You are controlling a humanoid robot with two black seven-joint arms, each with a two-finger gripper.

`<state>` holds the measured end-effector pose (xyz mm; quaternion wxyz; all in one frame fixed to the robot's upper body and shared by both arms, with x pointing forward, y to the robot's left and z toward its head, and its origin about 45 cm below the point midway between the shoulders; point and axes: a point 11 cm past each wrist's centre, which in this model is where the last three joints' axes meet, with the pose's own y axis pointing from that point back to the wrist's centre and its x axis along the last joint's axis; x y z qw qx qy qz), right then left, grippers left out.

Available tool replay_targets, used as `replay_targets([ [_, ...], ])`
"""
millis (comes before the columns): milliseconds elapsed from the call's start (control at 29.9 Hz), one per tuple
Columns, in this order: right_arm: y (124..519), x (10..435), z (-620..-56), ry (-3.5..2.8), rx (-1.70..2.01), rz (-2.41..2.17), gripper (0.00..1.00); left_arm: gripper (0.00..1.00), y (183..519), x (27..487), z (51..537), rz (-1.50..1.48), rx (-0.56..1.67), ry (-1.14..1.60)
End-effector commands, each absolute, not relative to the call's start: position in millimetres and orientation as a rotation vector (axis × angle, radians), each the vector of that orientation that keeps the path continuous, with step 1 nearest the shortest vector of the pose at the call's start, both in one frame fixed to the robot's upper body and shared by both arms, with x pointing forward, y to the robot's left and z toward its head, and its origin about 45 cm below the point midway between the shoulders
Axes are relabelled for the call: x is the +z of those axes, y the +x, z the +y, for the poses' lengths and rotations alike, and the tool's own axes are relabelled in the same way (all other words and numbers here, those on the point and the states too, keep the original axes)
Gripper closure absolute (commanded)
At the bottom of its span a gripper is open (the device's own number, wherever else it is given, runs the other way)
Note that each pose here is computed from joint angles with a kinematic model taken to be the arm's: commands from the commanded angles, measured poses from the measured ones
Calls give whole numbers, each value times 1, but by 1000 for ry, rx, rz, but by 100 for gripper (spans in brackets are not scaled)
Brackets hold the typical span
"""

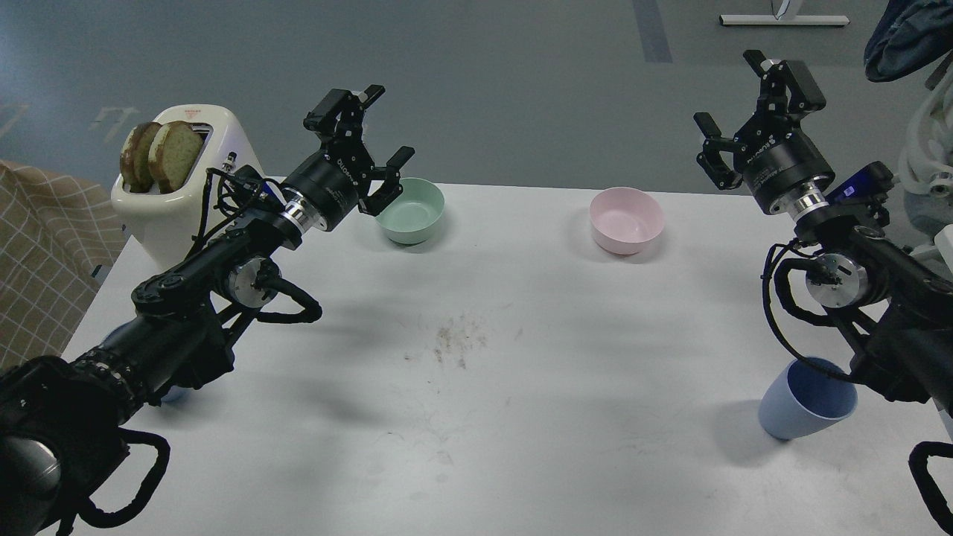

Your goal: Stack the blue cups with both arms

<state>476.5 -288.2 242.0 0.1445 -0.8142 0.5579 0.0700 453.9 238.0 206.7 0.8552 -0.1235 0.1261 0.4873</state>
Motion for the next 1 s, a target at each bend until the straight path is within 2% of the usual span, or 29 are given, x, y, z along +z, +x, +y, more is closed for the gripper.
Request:
replay_targets([
  [0,474,234,-281,-2340,234,1598,0,2,452,203,239,275,1030,-261],
  [367,472,232,-274,-2335,252,1578,0,2,452,206,239,278,1012,-273],
  [534,467,241,-258,-2343,257,1496,0,2,454,211,236,269,1003,-283],
  [969,467,260,-262,-2320,205,1504,0,2,457,228,233,257,993,-339],
])
